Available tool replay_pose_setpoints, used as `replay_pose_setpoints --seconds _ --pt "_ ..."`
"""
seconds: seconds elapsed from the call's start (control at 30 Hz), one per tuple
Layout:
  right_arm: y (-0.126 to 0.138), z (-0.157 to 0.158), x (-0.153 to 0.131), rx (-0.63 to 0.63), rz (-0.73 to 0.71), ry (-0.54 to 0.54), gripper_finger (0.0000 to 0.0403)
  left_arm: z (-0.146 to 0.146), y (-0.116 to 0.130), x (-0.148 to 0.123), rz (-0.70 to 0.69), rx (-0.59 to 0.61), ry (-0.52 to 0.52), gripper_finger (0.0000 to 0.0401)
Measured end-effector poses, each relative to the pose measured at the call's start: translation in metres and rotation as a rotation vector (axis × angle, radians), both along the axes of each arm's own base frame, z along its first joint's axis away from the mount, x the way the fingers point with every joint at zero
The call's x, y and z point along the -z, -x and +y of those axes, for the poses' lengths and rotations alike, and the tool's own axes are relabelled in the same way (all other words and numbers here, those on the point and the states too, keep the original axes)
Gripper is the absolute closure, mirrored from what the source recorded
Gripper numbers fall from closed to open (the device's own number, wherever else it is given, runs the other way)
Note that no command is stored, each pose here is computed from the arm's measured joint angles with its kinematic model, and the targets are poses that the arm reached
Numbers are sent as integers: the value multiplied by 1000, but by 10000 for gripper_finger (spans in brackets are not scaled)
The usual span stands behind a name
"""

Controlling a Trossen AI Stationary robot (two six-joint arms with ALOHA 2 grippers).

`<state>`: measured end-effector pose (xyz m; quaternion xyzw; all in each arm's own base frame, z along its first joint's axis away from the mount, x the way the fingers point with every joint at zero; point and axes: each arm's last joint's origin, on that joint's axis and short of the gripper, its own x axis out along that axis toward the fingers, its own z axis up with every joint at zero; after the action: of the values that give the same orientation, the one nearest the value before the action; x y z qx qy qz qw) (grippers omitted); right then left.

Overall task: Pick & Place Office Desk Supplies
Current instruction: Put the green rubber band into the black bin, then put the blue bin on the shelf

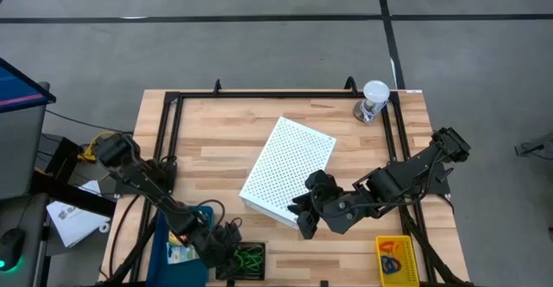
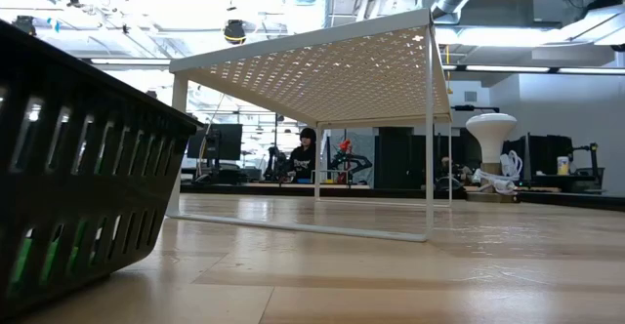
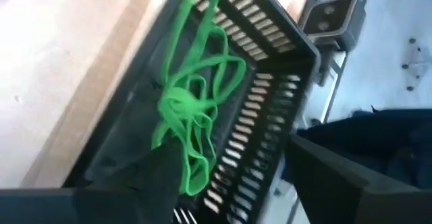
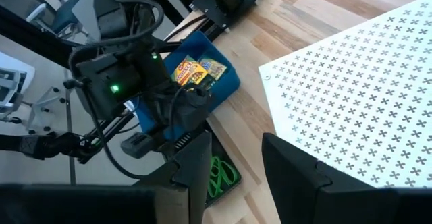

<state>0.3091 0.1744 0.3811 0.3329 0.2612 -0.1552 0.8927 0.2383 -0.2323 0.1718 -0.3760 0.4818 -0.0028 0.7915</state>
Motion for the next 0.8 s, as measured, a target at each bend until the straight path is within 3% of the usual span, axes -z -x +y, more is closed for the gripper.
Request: replay_pose_setpoints --seconds 0.23,0.33,0.53,0.8 --pt "1 0 1 -1 11 6 273 0 8 -23 -15 194 47 131" --pt "1 -1 1 -2 11 9 273 12 16 -34 -59 128 -13 132" --pt "1 -1 1 -2 11 10 273 33 21 -49 -107 55 -38 131" --pt "2 1 1 5 5 20 273 47 24 -89 -411 -105 -93 130"
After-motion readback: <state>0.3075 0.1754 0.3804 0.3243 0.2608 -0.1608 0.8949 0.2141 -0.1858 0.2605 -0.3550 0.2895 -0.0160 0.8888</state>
